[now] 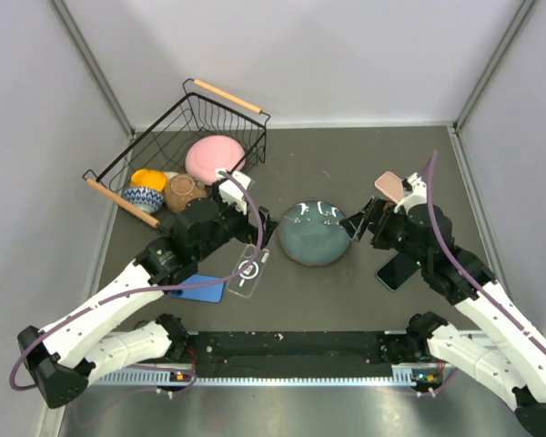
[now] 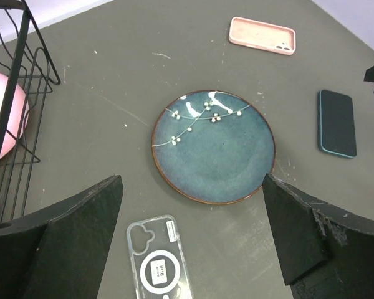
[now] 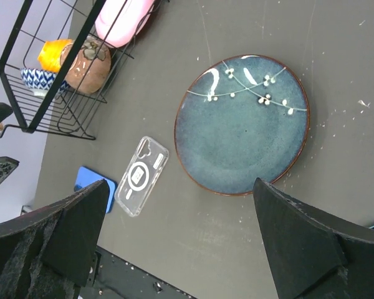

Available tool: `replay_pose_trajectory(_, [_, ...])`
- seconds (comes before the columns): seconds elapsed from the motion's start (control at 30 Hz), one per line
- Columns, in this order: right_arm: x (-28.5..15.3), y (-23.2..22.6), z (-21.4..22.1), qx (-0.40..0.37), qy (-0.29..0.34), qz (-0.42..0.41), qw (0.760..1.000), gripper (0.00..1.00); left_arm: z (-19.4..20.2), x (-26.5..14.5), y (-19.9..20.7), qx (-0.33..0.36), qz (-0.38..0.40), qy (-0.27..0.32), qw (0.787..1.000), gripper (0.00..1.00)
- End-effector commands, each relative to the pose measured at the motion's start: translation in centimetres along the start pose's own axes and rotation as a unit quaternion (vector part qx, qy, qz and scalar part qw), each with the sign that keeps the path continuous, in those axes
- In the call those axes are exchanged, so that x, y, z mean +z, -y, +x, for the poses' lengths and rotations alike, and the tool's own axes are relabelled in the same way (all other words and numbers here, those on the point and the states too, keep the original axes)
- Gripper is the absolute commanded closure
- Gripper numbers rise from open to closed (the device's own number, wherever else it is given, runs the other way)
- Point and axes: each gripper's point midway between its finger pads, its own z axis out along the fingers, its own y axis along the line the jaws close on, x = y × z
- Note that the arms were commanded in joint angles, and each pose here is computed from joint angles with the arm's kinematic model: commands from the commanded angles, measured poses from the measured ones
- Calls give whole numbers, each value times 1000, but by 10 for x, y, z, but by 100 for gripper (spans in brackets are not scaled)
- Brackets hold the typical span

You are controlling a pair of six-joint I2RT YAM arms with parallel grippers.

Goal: Put the phone into the phone case

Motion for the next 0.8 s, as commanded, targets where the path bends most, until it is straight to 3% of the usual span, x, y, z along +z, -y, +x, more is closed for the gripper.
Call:
replay_pose_trajectory(0.0, [-9, -14, -11, -2, 17, -28, 999, 1, -15, -7, -2, 15, -5, 14, 1000, 1])
replay_pose_trajectory(0.2, [-18, -15, -14, -8, 31, -38, 999, 1, 2, -4, -14, 25, -37, -21, 999, 1])
replay_pose_trajectory(0.5, [-32, -9, -17, -17, 60, -43, 997, 1, 74, 4, -45, 39, -128, -192, 972, 1])
replay_pose_trajectory(0.77, [-43, -8, -15, -60, 70, -64, 994, 1, 144, 11, -37, 32, -101, -334, 937, 1])
